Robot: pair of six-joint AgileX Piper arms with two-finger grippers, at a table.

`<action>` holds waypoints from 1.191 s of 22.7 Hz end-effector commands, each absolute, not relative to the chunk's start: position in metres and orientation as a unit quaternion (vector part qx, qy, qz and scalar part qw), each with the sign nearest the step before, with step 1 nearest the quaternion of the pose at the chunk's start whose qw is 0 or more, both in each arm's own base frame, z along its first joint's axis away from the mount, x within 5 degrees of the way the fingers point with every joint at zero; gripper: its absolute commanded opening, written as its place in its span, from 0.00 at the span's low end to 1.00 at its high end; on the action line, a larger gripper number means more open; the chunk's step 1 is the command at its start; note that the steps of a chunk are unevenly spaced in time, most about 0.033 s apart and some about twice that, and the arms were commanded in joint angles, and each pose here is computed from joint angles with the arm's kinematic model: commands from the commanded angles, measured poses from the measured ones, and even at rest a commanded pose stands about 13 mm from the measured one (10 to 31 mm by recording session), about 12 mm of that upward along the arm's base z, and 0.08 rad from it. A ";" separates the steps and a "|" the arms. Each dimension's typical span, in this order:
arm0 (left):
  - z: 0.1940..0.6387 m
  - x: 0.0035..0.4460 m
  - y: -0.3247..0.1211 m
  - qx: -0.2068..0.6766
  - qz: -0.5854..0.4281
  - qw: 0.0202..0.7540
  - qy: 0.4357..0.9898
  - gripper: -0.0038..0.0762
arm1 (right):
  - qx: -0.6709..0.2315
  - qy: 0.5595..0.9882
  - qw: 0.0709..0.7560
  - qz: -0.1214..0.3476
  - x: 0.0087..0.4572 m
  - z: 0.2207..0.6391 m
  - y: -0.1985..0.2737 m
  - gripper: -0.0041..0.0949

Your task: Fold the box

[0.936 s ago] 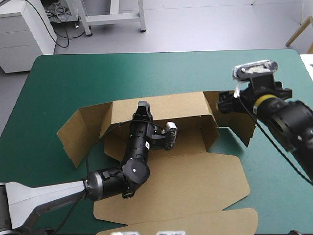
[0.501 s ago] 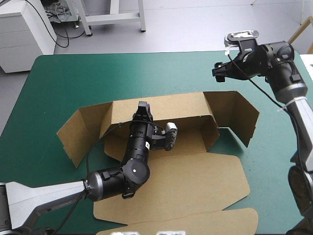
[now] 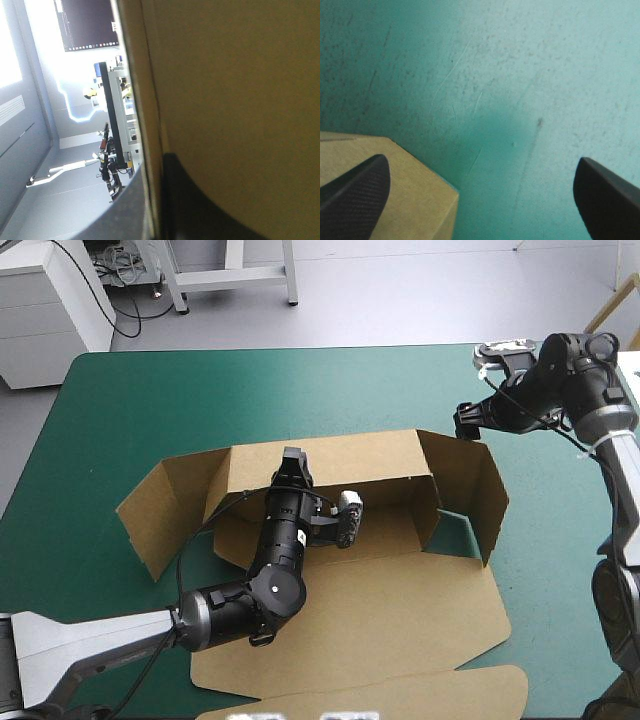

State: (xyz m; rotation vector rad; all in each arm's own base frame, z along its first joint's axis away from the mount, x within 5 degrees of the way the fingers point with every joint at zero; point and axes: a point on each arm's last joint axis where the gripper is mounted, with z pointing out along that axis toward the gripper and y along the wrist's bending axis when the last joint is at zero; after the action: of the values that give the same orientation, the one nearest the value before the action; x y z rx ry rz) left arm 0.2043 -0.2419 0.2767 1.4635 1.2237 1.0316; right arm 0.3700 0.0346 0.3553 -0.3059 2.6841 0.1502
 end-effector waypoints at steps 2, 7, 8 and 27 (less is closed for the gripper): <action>0.302 0.203 -0.240 0.572 0.458 0.501 0.460 0.04 | -0.130 0.960 0.244 0.047 0.342 0.374 0.029 0.95; 0.302 0.203 -0.240 0.571 0.460 0.501 0.460 0.04 | -0.130 0.958 0.241 0.082 0.320 0.375 0.032 0.95; 0.302 0.203 -0.240 0.572 0.459 0.501 0.460 0.04 | -0.137 0.957 0.238 0.090 0.317 0.372 0.034 0.95; 0.302 0.203 -0.240 0.573 0.460 0.500 0.459 0.04 | -0.275 0.871 0.368 0.174 0.249 0.306 0.075 0.95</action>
State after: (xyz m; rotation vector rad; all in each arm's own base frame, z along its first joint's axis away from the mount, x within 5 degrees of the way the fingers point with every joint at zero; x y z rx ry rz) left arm 0.2043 -0.2417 0.2767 1.4624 1.2251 1.0340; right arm 0.2500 0.0665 0.2968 -0.6922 2.3701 0.4919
